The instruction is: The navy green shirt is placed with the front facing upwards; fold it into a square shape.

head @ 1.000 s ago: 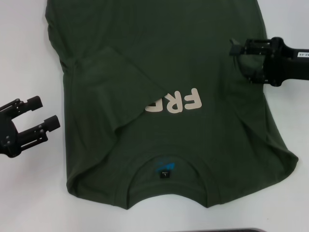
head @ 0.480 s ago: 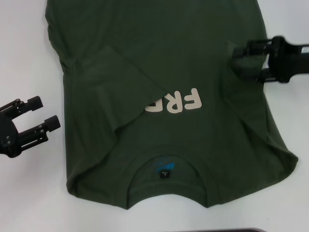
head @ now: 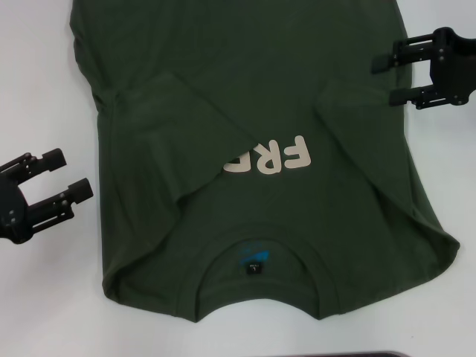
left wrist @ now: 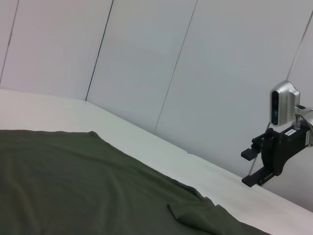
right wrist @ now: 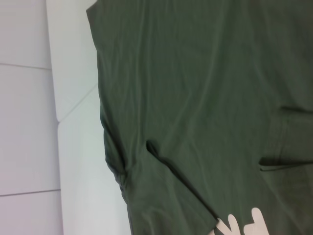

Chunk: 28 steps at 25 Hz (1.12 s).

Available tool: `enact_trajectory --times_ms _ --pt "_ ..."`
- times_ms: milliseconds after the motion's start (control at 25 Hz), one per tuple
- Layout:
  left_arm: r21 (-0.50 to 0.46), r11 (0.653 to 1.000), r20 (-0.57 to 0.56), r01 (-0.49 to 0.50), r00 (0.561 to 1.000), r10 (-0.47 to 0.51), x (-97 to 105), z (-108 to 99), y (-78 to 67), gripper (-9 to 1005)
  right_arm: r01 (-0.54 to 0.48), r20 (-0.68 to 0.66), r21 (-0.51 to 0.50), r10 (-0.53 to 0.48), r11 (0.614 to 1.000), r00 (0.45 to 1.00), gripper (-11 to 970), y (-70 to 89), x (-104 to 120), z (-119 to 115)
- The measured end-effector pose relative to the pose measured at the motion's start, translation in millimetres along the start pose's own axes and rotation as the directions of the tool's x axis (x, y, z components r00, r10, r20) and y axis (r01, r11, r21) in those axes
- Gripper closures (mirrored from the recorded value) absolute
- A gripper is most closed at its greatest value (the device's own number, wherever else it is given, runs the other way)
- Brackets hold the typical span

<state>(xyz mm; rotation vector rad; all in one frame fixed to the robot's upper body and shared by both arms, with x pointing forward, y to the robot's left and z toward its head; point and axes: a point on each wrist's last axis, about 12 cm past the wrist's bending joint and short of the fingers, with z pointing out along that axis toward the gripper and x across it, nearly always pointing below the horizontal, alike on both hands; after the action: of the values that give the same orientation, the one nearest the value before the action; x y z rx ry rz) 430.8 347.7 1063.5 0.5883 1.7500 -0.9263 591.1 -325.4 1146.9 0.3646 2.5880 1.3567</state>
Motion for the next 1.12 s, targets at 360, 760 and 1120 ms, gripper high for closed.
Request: enact_trajectory --times_ms 360,760,1120 --pt "-0.006 1.000 0.022 0.005 1.000 -0.005 -1 -4 -1.4 223 -0.035 0.028 0.139 0.032 0.990 0.999 230 -25.9 1 -24" --pt "-0.006 1.000 0.024 0.009 1.000 -0.009 -1 -4 -1.2 223 -0.006 0.055 0.229 -0.007 0.973 0.998 231 -36.6 0 -9" --pt "-0.026 1.000 0.032 0.015 0.999 -0.014 0 -7 -0.7 223 0.020 0.071 0.266 -0.041 0.964 0.997 233 -40.7 1 10"
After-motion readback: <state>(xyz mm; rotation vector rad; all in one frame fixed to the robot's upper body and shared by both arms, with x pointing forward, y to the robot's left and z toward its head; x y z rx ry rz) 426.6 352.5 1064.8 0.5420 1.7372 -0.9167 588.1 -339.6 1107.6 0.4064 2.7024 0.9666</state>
